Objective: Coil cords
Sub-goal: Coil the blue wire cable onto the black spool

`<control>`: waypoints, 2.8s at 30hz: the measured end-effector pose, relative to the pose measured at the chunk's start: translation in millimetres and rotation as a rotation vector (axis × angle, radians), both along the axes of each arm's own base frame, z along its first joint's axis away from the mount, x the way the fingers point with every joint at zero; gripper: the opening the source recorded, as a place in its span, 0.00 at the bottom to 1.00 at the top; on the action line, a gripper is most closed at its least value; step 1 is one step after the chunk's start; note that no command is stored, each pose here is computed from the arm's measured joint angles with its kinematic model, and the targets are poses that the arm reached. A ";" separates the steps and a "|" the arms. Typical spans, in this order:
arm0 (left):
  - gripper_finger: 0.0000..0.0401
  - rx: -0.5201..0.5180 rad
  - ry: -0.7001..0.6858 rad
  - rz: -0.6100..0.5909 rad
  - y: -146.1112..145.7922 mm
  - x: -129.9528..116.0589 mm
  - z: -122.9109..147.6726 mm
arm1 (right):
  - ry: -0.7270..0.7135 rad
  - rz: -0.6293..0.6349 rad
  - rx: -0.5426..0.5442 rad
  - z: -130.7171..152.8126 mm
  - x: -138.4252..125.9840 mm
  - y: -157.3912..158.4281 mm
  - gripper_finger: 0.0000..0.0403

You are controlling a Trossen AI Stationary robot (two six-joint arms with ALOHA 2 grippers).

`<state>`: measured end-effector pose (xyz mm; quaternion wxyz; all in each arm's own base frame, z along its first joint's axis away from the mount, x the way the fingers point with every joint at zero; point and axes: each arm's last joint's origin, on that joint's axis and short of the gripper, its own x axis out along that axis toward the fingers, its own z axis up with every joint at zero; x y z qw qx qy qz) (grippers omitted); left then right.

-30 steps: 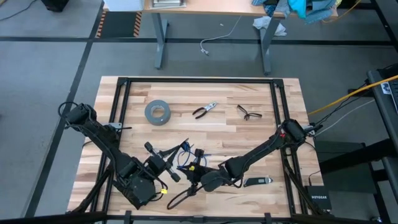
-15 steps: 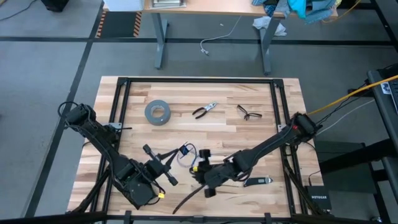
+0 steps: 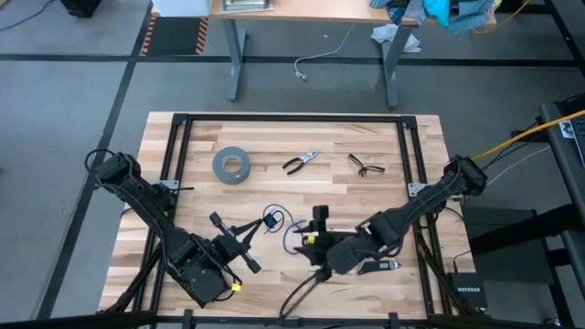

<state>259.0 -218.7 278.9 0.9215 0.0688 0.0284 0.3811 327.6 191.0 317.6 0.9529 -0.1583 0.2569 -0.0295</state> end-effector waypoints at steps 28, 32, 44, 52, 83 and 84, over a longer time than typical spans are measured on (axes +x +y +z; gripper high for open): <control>0.00 -0.121 -0.123 0.024 6.4 4.8 0.0 | -0.258 -0.226 -0.116 -26.0 35.7 15.3 0.33; 0.00 -0.121 -0.123 0.024 6.4 4.8 0.0 | -0.253 -0.224 -0.111 -26.8 38.5 11.5 0.33; 0.00 -0.121 -0.123 0.023 6.4 4.8 0.0 | -0.250 -0.235 -0.102 -27.8 42.9 4.8 0.33; 0.00 -0.132 -0.120 0.006 6.2 5.4 -0.3 | -0.249 -0.238 -0.101 -28.0 44.3 2.4 0.33; 0.00 -0.102 -0.100 0.015 5.5 4.3 -0.4 | -0.225 -0.206 -0.078 -31.9 47.6 -3.1 0.01; 0.00 -0.102 -0.100 0.015 5.5 4.3 -0.4 | -0.221 -0.206 -0.079 -32.4 47.4 -3.2 0.01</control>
